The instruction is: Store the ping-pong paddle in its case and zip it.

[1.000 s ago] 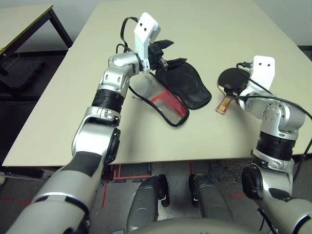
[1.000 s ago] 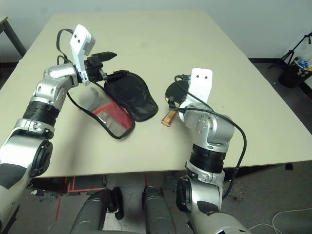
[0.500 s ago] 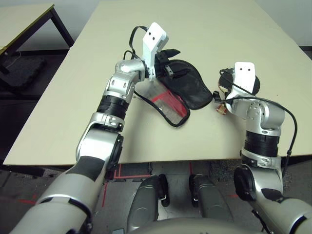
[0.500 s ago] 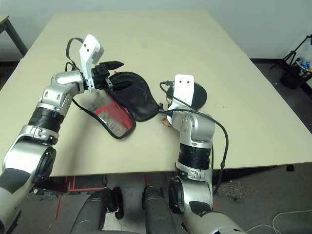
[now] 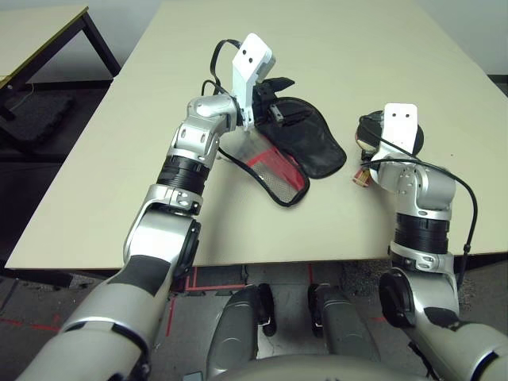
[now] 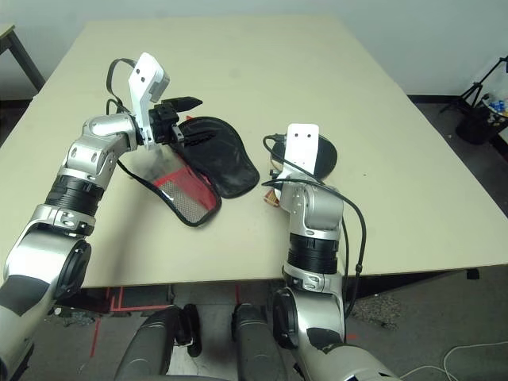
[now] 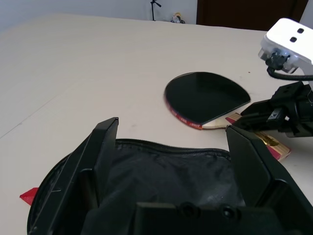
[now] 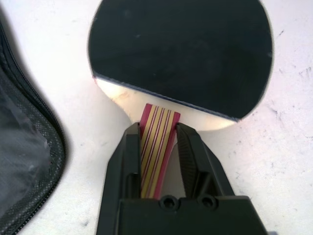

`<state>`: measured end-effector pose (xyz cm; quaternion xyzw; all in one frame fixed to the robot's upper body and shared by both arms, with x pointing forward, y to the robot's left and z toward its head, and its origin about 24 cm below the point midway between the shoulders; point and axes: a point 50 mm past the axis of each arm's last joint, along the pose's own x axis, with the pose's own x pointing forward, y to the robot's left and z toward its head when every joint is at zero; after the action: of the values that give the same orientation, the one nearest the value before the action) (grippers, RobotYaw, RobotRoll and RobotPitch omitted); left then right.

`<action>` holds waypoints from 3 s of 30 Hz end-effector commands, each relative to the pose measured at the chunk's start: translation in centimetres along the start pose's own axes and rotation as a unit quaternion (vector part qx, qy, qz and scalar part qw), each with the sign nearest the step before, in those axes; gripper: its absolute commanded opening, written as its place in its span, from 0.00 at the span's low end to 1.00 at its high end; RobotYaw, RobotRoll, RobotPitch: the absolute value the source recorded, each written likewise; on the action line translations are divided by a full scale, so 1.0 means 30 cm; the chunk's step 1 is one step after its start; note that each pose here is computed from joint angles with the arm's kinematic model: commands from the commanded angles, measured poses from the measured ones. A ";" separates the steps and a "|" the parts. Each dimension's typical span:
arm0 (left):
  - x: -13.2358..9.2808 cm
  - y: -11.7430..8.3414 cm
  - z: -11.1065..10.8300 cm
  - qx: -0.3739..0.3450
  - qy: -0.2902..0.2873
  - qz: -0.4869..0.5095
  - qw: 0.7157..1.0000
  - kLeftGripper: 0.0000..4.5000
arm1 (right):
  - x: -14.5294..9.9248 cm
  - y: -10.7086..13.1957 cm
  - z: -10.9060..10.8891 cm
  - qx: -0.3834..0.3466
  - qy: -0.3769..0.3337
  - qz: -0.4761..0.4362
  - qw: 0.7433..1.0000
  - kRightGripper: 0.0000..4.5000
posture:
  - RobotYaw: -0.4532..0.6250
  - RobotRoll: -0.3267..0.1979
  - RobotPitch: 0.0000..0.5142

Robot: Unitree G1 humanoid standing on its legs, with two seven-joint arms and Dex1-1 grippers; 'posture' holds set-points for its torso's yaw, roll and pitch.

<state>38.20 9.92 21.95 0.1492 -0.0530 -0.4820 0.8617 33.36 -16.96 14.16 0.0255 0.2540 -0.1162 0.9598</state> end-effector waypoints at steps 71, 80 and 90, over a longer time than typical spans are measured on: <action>-0.126 0.128 0.025 -0.040 -0.019 0.137 0.990 1.00 | 0.018 0.052 0.174 -0.128 -0.042 0.117 0.984 0.26 | 0.38 0.62 0.30; -0.247 0.192 0.066 -0.017 0.011 0.178 0.984 1.00 | 0.027 0.152 0.225 -0.214 -0.003 0.237 0.948 0.26 | 0.42 0.62 0.29; -0.339 0.220 0.095 -0.007 0.017 0.223 0.975 1.00 | 0.017 0.251 0.218 -0.241 0.003 0.284 0.928 0.26 | 0.47 0.62 0.28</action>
<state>37.78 20.53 27.23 0.1389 -0.0684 -0.2862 0.9456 38.74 -11.14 19.10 -0.1295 0.2681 0.2151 0.9301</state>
